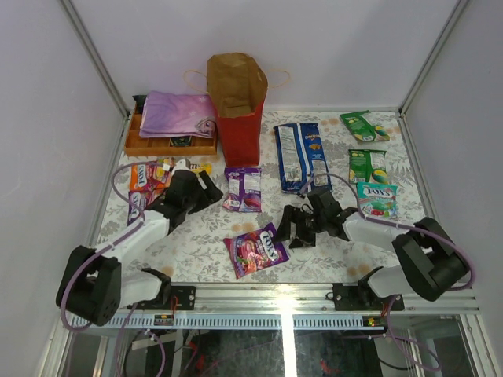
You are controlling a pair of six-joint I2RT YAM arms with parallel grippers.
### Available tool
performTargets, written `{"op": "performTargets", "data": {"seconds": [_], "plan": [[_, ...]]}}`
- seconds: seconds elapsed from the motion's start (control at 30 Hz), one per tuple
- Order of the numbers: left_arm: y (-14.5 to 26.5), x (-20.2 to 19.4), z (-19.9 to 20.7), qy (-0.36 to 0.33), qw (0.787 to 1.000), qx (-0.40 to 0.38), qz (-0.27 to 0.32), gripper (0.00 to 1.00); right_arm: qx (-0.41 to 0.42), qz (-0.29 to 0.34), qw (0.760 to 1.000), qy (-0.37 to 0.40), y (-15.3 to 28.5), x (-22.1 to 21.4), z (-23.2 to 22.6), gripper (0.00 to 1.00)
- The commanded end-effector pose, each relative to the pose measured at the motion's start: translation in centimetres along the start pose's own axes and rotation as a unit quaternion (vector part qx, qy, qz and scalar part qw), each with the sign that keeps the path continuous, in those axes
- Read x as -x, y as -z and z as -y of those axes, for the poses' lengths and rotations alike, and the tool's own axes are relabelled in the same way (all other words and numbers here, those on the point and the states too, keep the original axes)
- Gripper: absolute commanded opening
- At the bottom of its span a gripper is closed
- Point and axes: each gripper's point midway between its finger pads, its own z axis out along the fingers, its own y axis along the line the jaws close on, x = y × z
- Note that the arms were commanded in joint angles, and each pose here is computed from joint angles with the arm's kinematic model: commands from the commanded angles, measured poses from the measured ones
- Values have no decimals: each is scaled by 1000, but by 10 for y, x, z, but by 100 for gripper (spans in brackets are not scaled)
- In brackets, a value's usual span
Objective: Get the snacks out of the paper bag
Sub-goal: Adjust the snack at the center of the board.
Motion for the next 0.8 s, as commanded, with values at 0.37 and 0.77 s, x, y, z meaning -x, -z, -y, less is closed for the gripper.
{"op": "performTargets", "data": {"seconds": [0.37, 0.77], "plan": [[28, -110, -45, 70, 987, -15, -145, 84, -24, 63, 984, 165, -1, 43, -2, 77], [50, -172, -36, 79, 962, -67, -255, 75, 22, 20, 989, 145, -22, 33, -4, 53]]}}
